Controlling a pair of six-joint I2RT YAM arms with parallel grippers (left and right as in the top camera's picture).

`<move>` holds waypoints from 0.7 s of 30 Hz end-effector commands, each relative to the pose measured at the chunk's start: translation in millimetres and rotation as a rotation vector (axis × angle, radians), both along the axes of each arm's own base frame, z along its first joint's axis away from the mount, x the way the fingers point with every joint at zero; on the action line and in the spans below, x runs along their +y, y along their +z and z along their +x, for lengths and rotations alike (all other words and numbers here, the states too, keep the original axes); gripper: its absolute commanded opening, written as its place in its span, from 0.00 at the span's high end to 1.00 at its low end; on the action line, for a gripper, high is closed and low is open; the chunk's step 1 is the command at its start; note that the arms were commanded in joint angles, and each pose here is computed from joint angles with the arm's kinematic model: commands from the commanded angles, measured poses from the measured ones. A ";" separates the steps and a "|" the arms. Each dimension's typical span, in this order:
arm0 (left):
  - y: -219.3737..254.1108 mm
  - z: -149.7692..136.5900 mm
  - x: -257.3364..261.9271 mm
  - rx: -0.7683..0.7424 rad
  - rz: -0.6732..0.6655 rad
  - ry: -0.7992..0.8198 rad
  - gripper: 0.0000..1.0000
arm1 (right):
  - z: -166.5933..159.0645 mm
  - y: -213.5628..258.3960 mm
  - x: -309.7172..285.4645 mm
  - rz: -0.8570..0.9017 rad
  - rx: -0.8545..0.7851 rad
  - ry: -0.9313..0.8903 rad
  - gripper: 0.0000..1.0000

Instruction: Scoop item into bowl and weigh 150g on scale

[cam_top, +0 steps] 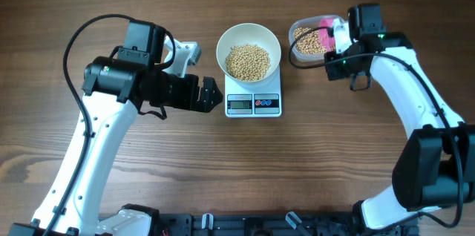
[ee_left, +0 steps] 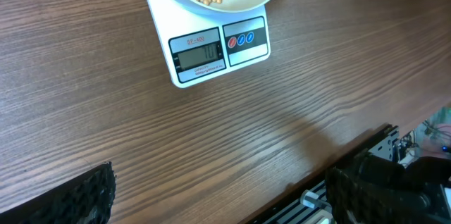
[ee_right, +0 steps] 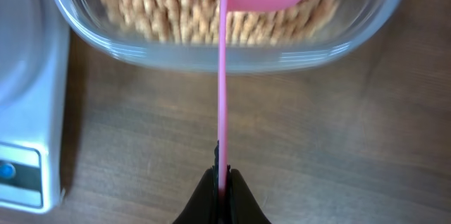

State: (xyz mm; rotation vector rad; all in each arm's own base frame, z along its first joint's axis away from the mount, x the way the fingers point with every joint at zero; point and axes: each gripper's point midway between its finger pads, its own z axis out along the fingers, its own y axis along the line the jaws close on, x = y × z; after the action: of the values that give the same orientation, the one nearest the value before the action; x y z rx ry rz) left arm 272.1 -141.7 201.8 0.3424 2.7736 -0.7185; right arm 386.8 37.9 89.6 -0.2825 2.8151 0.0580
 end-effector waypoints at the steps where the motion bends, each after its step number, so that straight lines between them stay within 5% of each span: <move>1: -1.0 -0.3 -3.7 0.001 -0.010 -0.023 0.00 | 16.2 23.1 -4.5 -0.014 -0.044 -0.028 0.96; 21: -1.0 -0.3 -3.7 0.001 -0.010 -0.023 0.00 | 11.5 44.9 18.4 0.132 -0.006 -0.043 0.96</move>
State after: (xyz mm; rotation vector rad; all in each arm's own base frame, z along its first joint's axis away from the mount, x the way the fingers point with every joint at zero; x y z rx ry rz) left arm 272.1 -141.7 201.8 0.3424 2.7736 -0.7185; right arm 384.7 43.4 112.3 -0.2258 2.8456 0.1190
